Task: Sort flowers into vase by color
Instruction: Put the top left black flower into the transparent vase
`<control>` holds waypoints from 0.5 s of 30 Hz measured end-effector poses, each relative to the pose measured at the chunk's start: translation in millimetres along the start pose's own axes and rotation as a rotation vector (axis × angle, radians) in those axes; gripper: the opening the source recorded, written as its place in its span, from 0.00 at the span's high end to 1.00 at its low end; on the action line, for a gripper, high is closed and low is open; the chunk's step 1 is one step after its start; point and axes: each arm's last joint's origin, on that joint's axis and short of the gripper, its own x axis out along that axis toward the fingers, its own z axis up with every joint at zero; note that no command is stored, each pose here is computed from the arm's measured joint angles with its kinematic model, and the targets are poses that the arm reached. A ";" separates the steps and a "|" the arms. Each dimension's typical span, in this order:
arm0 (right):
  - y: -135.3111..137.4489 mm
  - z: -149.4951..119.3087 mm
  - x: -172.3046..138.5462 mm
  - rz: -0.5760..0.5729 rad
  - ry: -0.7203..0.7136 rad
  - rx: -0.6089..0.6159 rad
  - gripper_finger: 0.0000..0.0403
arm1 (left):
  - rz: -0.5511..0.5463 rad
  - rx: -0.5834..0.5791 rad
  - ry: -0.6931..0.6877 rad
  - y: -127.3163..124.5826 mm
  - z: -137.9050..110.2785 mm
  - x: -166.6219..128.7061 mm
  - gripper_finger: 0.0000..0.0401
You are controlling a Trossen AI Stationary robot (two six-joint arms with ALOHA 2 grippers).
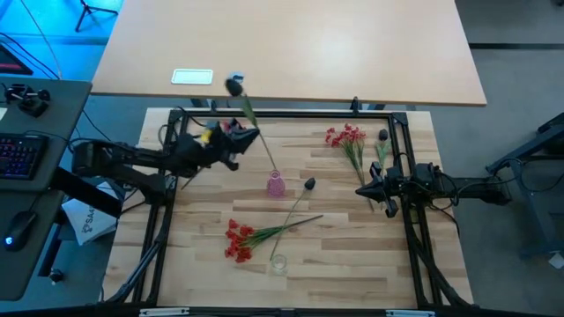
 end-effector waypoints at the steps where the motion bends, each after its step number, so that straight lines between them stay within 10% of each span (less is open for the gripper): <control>1: 0.0 0.0 0.0 0.000 0.000 0.000 1.00 | -0.047 -0.013 0.007 -3.6 3.5 -0.6 1.00; 15: 0.0 0.0 0.0 0.000 0.000 0.000 1.00 | -0.310 -0.237 0.188 -77.0 -21.4 -13.8 1.00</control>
